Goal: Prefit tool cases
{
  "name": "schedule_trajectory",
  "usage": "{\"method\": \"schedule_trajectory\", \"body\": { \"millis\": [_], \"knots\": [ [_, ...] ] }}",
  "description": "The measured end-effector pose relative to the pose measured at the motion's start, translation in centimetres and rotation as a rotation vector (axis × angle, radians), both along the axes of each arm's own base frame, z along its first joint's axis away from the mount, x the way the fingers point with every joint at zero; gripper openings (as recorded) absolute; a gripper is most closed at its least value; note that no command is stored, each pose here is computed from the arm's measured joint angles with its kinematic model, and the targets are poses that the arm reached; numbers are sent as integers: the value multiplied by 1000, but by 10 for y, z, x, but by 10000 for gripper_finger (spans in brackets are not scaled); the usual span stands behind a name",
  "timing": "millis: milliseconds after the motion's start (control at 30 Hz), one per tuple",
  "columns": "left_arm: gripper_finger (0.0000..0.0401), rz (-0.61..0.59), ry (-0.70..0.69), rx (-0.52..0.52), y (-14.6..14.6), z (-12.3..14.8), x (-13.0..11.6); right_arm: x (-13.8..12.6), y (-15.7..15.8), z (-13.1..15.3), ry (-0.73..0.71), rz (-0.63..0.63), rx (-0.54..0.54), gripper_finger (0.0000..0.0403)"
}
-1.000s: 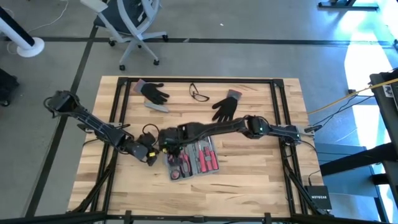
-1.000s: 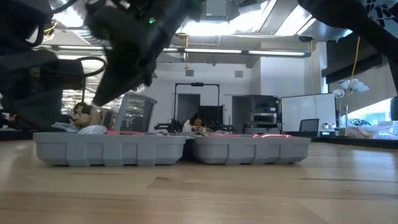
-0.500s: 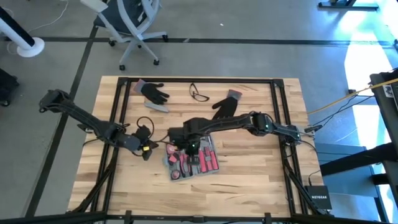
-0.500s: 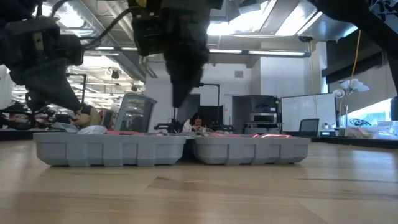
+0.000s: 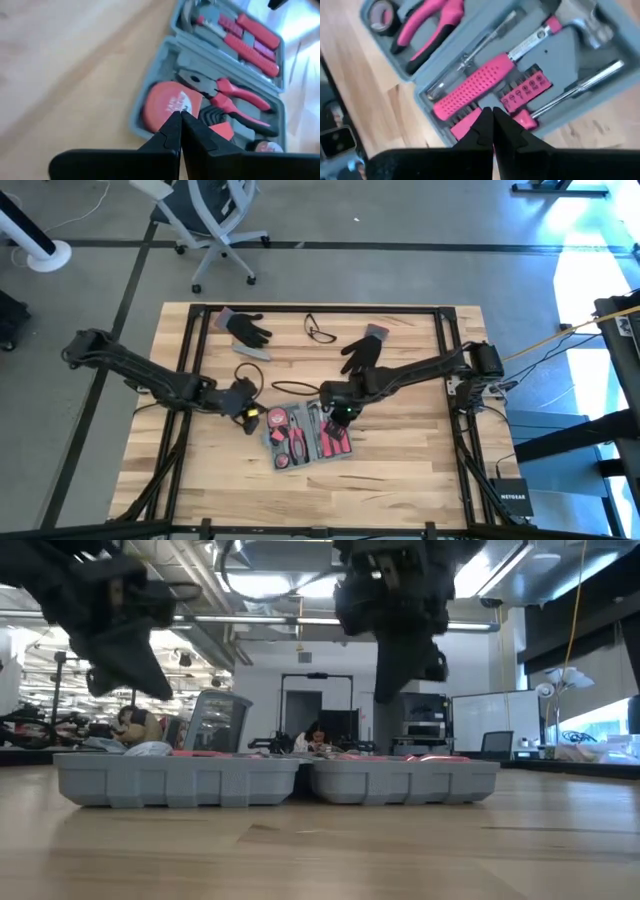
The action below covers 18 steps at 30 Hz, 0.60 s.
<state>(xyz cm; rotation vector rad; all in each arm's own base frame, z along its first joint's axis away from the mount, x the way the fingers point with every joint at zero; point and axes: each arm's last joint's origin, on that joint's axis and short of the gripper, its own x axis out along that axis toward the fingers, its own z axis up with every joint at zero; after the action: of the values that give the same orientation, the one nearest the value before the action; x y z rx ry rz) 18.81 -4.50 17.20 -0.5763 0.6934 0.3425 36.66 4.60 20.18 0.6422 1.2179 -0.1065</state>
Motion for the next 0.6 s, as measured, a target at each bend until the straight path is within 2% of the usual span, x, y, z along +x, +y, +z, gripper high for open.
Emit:
{"method": "schedule_trajectory", "body": {
  "millis": [133, 267, 367, 467, 600],
  "knots": [
    [0, -42, 18, -63, 0, -4, 28, 6, 4, -6, -49, -8, -12, 0],
    [0, -49, 191, -88, 1, -8, 52, 22, 6, -16, -160, 35, -12, 0],
    [0, -68, 260, -142, -3, -5, 69, 29, 7, -13, -247, 76, -3, 0],
    [0, -58, 322, -180, -9, -1, 79, 25, 6, -21, -226, 103, -48, 0],
    [0, 29, 401, -227, -14, 3, 78, 12, 5, -42, -160, 114, -43, 0]
  ]
}}
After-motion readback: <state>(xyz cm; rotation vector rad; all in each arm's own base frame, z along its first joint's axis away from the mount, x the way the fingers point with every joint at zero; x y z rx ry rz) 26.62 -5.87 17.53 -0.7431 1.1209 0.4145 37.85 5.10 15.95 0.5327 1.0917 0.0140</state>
